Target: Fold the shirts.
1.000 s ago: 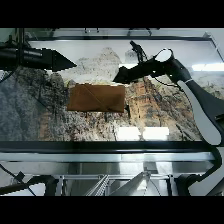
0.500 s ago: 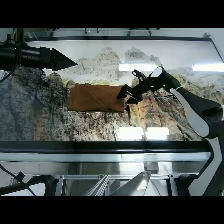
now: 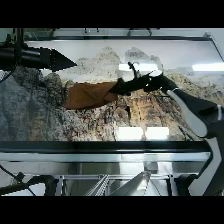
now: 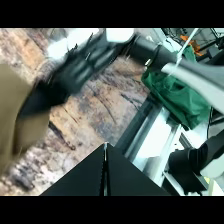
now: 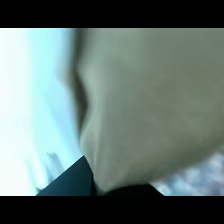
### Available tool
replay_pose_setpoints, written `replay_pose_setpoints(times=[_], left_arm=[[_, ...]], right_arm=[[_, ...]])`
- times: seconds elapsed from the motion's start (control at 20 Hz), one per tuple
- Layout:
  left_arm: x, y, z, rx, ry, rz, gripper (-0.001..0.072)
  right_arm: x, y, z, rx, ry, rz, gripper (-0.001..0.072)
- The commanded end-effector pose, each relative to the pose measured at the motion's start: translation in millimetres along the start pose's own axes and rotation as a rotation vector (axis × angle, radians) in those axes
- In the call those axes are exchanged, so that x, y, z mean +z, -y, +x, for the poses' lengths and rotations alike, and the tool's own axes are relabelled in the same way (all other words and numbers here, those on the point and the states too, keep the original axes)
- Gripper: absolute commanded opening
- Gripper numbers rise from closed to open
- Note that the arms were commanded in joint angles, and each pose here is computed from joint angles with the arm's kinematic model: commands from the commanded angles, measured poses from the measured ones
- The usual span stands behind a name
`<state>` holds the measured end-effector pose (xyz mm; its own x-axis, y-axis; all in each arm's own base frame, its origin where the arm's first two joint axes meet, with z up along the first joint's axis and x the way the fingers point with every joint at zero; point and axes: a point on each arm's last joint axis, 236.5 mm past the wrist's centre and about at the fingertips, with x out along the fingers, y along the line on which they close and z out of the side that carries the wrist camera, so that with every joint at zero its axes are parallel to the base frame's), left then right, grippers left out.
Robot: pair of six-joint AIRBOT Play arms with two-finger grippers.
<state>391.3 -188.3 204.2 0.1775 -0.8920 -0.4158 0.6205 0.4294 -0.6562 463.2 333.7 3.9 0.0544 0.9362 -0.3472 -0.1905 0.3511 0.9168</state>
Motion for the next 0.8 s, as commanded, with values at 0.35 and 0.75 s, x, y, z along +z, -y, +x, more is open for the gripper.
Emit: replay_pose_setpoints(times=[0.35,0.75], left_arm=[[-16,11,-1,-0.045,-0.066,-0.003,0.0016],[-11,8,0,-0.032,-0.048,-0.002,0.0016]], right_arm=[[30,-133,-426,-0.535,0.809,-0.068,0.0014],[-98,-29,-593,-0.723,0.878,0.395,0.0014]])
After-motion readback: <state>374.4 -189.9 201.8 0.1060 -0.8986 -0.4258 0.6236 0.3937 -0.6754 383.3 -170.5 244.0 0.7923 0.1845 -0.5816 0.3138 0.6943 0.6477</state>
